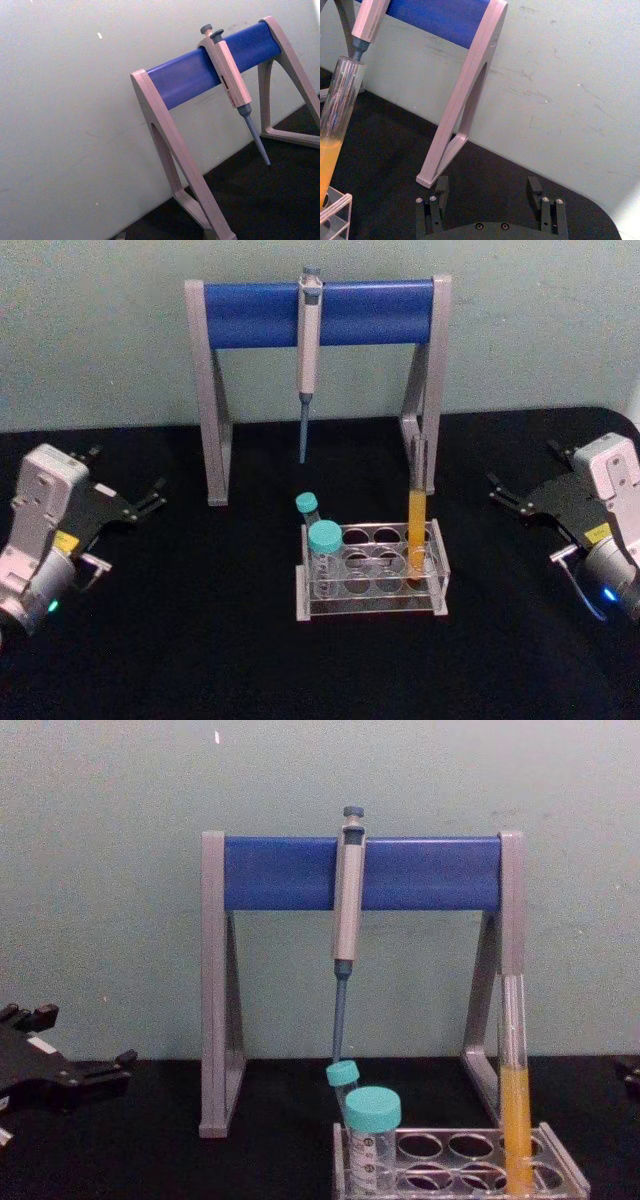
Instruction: Pick up the test tube from the test tube rack, shake it, then place it back into the test tube rack.
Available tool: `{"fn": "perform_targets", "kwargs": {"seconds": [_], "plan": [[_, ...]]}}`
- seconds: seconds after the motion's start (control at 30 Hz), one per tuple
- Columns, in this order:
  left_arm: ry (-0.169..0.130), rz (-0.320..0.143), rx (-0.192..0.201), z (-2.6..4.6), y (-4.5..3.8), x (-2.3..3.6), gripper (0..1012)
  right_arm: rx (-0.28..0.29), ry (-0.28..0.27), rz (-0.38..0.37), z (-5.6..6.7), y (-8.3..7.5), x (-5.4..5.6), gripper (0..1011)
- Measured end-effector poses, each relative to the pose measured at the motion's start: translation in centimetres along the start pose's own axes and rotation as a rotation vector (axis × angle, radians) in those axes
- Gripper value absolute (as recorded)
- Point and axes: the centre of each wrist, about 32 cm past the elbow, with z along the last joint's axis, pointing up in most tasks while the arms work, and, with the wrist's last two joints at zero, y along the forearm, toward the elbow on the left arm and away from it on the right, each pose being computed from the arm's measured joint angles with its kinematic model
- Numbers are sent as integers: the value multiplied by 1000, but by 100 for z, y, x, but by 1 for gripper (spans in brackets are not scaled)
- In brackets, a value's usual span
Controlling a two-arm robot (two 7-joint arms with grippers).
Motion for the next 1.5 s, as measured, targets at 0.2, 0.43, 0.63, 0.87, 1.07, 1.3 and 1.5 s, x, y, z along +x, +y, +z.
{"fn": "perform_targets", "kwargs": {"seconds": [0.2, 0.43, 0.63, 0.87, 1.07, 1.3, 1.5], "plan": [[0, 0, 0, 0, 0, 0, 1001, 0, 0, 0, 0, 0, 0, 1000], [0, 0, 0, 0, 0, 0, 1001, 0, 0, 0, 0, 0, 0, 1000], [0, 0, 0, 0, 0, 0, 1001, 0, 0, 0, 0, 0, 0, 1000], [0, 0, 0, 0, 0, 0, 1001, 0, 0, 0, 0, 0, 0, 1000], [0, 0, 0, 0, 0, 0, 1002, 0, 0, 0, 0, 0, 0, 1000], [0, 0, 0, 0, 0, 0, 1001, 4, 6, 11, 14, -34, 7, 1000], [0, 0, 0, 0, 0, 0, 1001, 11, 59, 61, 48, -119, -11, 1000]]}}
